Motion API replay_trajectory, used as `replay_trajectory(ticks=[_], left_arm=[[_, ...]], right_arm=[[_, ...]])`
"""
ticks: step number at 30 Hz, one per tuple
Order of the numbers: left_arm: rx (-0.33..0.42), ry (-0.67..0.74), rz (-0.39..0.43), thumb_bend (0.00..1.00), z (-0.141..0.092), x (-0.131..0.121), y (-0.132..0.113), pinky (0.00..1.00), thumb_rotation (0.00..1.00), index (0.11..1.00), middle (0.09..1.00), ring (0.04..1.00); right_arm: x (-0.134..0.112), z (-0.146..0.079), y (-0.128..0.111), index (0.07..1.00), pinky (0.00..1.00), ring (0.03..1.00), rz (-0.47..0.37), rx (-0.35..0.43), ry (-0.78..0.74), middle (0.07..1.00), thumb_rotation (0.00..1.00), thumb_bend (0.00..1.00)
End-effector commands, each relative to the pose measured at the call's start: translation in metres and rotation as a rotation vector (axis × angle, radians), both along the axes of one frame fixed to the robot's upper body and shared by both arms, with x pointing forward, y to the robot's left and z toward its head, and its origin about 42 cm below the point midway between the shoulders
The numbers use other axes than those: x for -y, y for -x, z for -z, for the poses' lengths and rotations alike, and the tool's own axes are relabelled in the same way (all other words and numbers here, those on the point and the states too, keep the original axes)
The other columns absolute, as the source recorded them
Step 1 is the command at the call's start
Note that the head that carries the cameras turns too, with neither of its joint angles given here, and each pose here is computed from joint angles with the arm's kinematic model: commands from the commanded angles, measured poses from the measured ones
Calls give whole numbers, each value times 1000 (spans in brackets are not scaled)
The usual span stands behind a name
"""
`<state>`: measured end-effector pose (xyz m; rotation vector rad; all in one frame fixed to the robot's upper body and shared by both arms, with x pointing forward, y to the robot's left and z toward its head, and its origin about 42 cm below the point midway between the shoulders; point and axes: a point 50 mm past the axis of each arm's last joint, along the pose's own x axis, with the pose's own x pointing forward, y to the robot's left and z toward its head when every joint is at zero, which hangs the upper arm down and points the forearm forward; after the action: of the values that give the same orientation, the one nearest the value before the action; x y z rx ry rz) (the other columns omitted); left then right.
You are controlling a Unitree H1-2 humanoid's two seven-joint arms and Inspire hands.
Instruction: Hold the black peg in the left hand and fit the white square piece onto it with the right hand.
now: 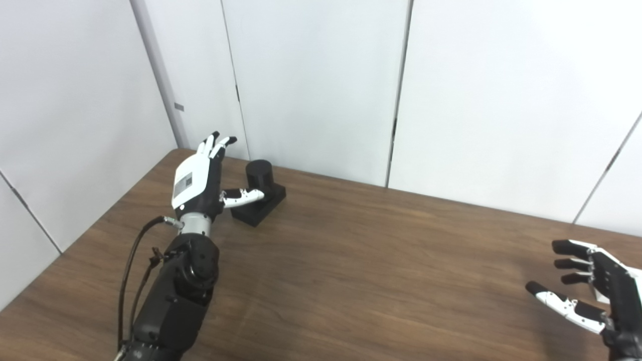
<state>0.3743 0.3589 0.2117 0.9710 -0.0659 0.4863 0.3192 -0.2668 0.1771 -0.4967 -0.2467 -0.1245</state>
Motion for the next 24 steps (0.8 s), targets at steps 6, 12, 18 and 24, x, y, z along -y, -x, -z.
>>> replay_trajectory(ticks=[6, 12, 18, 24], left_arm=[[0, -83, -94, 1000, -28, -1, -18, 998, 395, 912, 1000, 1000], [-38, -93, -134, 1000, -26, 0, -27, 984, 468, 897, 1000, 1000], [-104, -133, -159, 1000, -23, -1, -38, 997, 560, 881, 1000, 1000], [-172, -161, -160, 1000, -18, -3, -47, 1000, 601, 875, 1000, 1000]], right_arm=[[-2, -24, -5, 650, 517, 630, -18, 92, 3, 690, 0, 542], [-2, -25, -5, 650, 514, 623, -17, 88, 1, 687, 0, 543], [-2, -27, -4, 648, 514, 626, -23, 93, 8, 683, 0, 536], [-3, -28, -4, 648, 515, 626, -21, 88, 3, 685, 0, 535]])
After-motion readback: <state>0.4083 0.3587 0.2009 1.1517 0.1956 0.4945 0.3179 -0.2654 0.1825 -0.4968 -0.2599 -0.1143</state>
